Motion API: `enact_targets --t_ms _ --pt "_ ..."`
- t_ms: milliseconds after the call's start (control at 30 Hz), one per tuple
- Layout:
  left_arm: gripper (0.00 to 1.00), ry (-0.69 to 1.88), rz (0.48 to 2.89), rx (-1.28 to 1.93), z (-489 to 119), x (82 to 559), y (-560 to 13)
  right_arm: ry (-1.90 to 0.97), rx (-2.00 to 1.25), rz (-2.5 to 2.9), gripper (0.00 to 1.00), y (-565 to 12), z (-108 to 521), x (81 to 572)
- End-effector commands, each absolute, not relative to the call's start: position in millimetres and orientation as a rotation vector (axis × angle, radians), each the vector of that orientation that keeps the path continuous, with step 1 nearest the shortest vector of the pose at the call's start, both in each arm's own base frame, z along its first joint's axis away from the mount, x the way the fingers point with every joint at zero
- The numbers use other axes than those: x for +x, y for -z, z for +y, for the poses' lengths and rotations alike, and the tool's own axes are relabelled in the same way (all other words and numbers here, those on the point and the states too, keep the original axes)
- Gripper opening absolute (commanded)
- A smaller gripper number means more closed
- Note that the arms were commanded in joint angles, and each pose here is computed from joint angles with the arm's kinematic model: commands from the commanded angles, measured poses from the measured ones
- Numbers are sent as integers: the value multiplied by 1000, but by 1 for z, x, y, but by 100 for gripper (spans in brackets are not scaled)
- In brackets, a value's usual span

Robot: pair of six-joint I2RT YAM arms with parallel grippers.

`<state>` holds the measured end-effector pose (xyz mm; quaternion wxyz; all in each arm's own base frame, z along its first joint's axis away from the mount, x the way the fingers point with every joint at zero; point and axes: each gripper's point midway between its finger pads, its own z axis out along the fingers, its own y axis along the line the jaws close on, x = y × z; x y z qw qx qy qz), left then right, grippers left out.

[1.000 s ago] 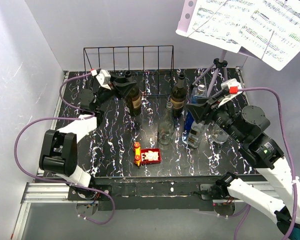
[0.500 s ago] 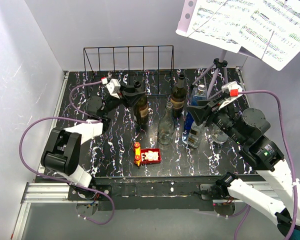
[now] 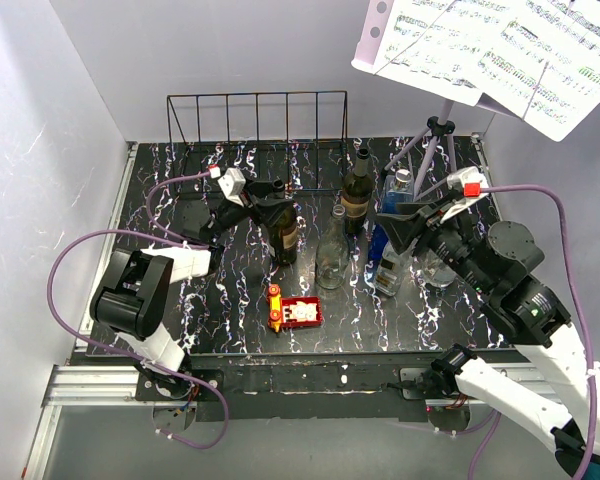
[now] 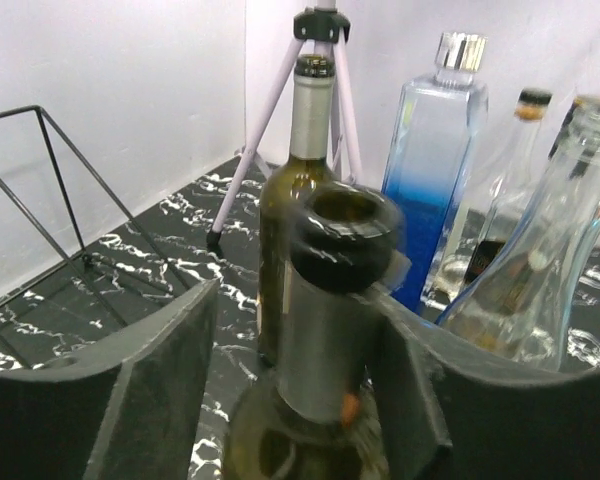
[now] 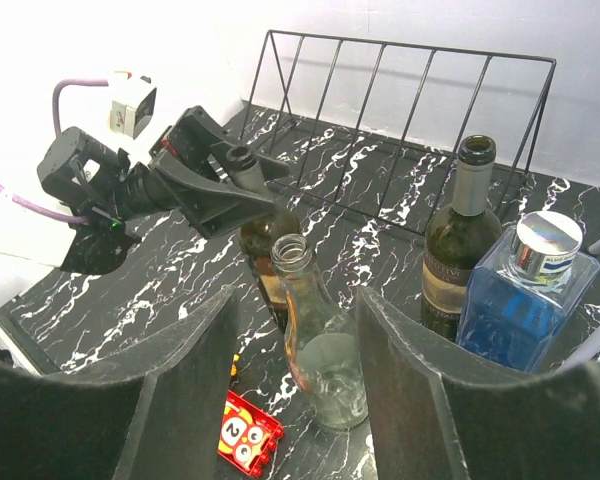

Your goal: Take the wine bottle off the wine rack

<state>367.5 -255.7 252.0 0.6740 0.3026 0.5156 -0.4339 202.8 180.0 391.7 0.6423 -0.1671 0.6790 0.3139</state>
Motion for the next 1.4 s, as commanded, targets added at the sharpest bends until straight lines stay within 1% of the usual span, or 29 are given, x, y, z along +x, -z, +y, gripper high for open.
enact_targets --t_ms 0,33,67,100,267,400,500,567,667,700,767,833,1000,1100,1167,1233,1367 --pt "63 947 1072 694 -254 361 -276 -711 -361 1509 58 -401 176 201" --pt "74 945 1070 694 -254 360 -278 -710 -361 1507 58 -402 175 201" --pt "88 942 1068 695 -253 359 -281 -711 -361 1509 58 -401 175 201" --pt "98 940 1072 697 -253 359 -282 -711 -361 1509 58 -401 175 200" --pt "98 922 1092 734 -253 357 -296 -698 -373 1529 58 -396 172 198" --pt "98 901 1088 764 -251 349 -322 -655 -357 1585 58 -385 163 196" --pt "98 889 1139 795 -249 343 -338 -641 -355 1631 61 -378 154 188" --pt "98 891 1175 839 -248 332 -352 -635 -361 1664 63 -372 148 181" --pt "98 854 1237 822 -236 314 -370 -600 -264 1710 64 -364 132 179" --pt "98 818 1222 811 -228 302 -383 -591 -233 1722 65 -362 127 178" --pt "98 774 1243 784 -215 284 -392 -603 -178 1733 68 -363 120 173" --pt "98 734 1234 764 -201 259 -401 -637 -134 1749 69 -362 118 169" --pt "98 729 1339 713 -178 212 -373 -700 -106 1842 75 -349 122 156" --pt "98 712 1400 650 -165 195 -358 -722 -86 1863 76 -343 123 153" --pt "98 702 1374 623 -158 183 -357 -739 -94 1869 78 -341 126 152" --pt "98 689 1350 569 -149 175 -358 -729 -94 1885 80 -339 127 154" --pt "98 651 1359 467 -136 178 -356 -660 -80 1929 81 -330 124 162"
